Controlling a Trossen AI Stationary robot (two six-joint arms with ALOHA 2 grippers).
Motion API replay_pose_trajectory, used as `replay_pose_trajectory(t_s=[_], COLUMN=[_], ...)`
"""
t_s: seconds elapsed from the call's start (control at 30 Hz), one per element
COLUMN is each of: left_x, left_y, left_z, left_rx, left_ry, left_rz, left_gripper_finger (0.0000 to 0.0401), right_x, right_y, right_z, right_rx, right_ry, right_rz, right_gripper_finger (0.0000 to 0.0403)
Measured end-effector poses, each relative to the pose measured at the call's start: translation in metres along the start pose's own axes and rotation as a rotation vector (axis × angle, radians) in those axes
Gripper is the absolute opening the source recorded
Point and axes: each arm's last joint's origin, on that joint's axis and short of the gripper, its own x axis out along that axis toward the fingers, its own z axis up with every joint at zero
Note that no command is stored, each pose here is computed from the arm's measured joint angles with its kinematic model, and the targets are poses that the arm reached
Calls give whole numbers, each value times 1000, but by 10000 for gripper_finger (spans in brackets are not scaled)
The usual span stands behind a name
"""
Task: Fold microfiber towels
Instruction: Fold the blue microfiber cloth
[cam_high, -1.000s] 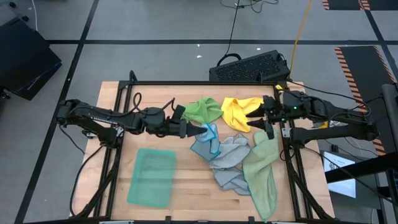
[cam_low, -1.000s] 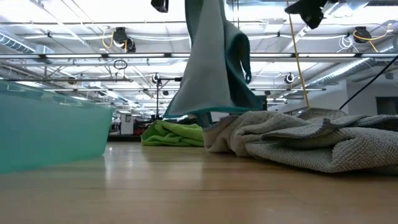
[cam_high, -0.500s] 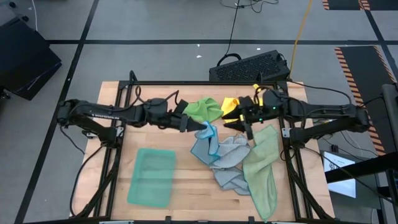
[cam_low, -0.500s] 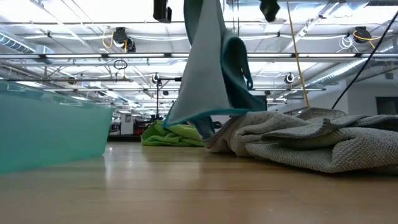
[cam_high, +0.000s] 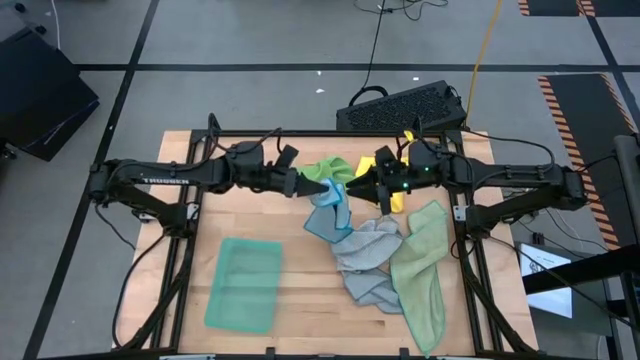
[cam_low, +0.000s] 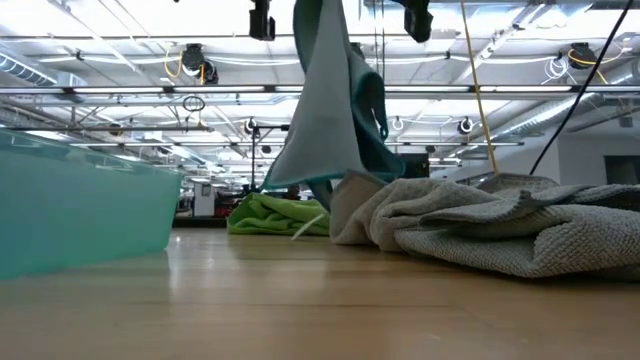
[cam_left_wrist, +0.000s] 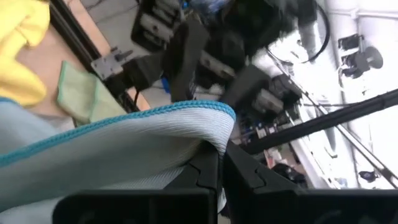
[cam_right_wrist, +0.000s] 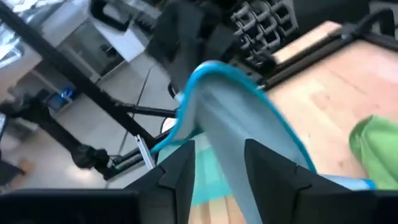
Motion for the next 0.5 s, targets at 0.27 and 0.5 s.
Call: replay_pose_trajectory(t_s=[0.27, 0.5], left_x=[5, 11], left_y=[2, 3], left_z=[-12, -21], left_rx=[-32, -109], left_ry=[61, 83], left_rz=[33, 42], left_gripper_finger=[10, 10], right_x=[0, 0], right_y=[7, 9], right_z=[-18, -24], right_rx=[-97, -185], right_ry=[127, 134], right_rz=[-17, -92], right_gripper_finger=[141, 176])
